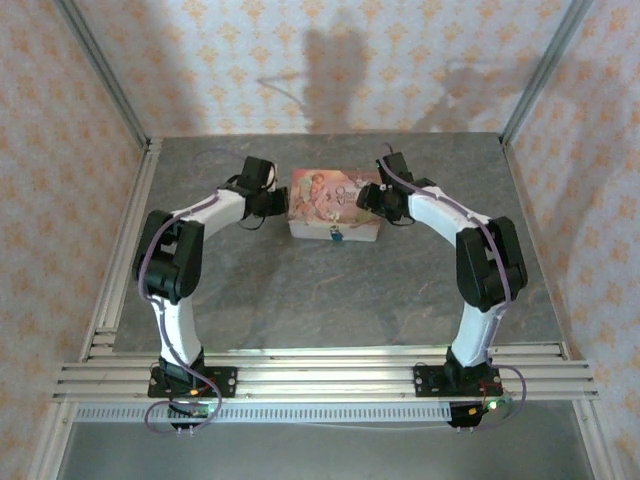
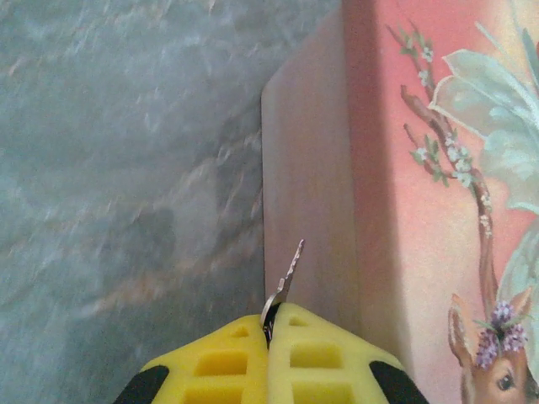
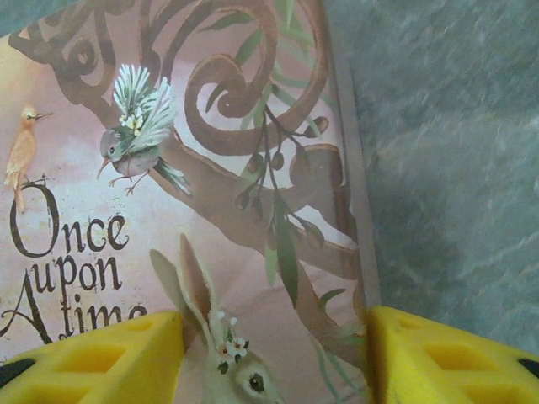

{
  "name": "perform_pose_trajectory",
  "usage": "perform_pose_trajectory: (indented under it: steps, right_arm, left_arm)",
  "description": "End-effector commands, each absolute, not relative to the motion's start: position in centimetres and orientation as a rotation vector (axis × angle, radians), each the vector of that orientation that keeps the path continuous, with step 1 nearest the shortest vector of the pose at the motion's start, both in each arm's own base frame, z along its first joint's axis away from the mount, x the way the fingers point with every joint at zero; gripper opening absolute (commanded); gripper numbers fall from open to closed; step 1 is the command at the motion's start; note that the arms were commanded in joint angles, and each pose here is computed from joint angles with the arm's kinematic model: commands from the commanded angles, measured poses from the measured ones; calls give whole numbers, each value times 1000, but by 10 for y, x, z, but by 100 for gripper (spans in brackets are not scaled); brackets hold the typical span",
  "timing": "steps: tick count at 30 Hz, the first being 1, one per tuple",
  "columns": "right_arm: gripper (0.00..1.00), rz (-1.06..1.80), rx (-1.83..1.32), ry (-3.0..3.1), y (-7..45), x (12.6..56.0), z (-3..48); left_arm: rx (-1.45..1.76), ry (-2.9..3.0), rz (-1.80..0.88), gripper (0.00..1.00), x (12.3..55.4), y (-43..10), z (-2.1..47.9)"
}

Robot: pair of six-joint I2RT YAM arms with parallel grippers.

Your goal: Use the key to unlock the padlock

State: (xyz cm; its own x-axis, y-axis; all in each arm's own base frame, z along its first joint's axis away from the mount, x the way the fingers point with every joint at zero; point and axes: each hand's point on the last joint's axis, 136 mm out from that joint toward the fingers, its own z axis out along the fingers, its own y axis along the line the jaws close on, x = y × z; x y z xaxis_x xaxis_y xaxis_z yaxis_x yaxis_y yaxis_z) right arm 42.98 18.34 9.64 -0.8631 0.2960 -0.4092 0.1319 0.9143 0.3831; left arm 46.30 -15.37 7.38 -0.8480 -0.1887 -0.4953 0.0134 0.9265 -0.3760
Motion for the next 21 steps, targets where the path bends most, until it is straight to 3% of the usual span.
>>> perform_pose_trajectory:
  steps: [1, 8, 15, 21]
  right_arm:
    - [58, 516, 247, 2756, 209, 373, 70]
    - [64, 496, 334, 2711, 196, 355, 87]
    - [68, 482, 405, 2585, 172, 354, 139]
    - [68, 354, 291, 2568, 175, 320, 146]
  left_arm:
    - [-80, 2494, -570, 0, 442, -172, 91]
    - [-103, 2512, -507, 0, 411, -149, 88]
    - [-212, 2501, -481, 0, 381, -102, 89]
    - [-142, 2493, -483, 0, 345, -96, 107]
